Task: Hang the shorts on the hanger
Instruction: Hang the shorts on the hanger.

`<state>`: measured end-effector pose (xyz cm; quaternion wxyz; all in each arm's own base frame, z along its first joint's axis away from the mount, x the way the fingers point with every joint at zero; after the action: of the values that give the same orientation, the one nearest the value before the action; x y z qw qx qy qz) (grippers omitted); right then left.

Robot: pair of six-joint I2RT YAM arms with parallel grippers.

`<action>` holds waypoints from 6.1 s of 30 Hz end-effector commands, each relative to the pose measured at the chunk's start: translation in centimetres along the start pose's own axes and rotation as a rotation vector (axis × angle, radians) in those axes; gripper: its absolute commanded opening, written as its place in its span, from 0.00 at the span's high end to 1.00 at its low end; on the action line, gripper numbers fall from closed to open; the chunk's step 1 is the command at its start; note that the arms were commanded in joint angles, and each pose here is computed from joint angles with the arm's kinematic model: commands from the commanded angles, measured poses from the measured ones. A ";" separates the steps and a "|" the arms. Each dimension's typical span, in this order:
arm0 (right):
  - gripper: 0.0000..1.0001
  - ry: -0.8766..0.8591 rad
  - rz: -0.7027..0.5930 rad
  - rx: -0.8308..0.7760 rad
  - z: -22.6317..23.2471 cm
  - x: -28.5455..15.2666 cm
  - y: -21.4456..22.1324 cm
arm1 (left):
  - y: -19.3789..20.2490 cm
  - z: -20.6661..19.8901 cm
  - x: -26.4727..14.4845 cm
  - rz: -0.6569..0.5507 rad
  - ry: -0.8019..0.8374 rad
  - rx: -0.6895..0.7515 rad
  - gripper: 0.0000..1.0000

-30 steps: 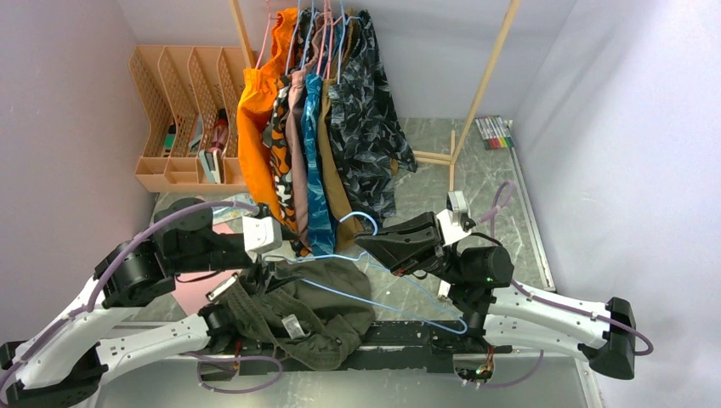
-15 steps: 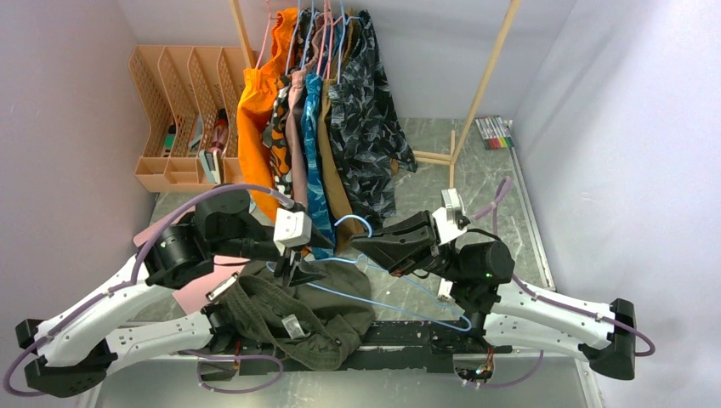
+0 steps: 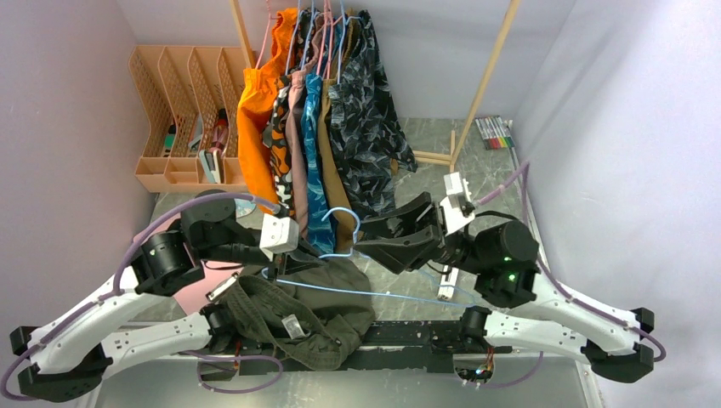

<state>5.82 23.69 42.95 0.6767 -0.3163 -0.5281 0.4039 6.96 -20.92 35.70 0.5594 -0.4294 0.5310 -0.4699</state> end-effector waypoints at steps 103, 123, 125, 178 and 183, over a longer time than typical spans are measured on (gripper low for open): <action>1.00 0.161 0.797 0.162 -3.5 -4.0 13.4 | 15.5 1.1 -9.3 0.500 -1.492 -1.163 0.10; 1.00 0.449 1.024 0.181 -5.7 -6.3 15.2 | 18.3 2.8 -8.6 0.709 -1.551 -1.107 0.00; 1.00 0.370 0.957 0.196 -4.6 -5.2 13.9 | 17.8 3.0 -8.6 0.682 -1.549 -1.107 0.00; 1.00 0.127 0.066 0.211 -8.4 4.8 22.1 | 10.4 2.5 -12.4 0.220 -1.538 -1.122 0.04; 1.00 0.144 -0.030 0.221 -8.8 5.0 21.7 | 9.1 2.4 -12.6 0.173 -1.510 -1.126 0.03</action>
<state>9.45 39.00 20.23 0.6970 -0.3214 -0.3772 0.5184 10.32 -7.11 27.99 0.5087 -0.7734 0.2062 0.3170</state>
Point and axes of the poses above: each gripper's point midway between its finger pads, its own x axis out along the fingers, its own z axis along the line the jaws close on, y = z × x, the point moved 6 cm from there along -x, back along the fingers, and after that the axes turned 3 degrees about x, right-handed, at the moved point
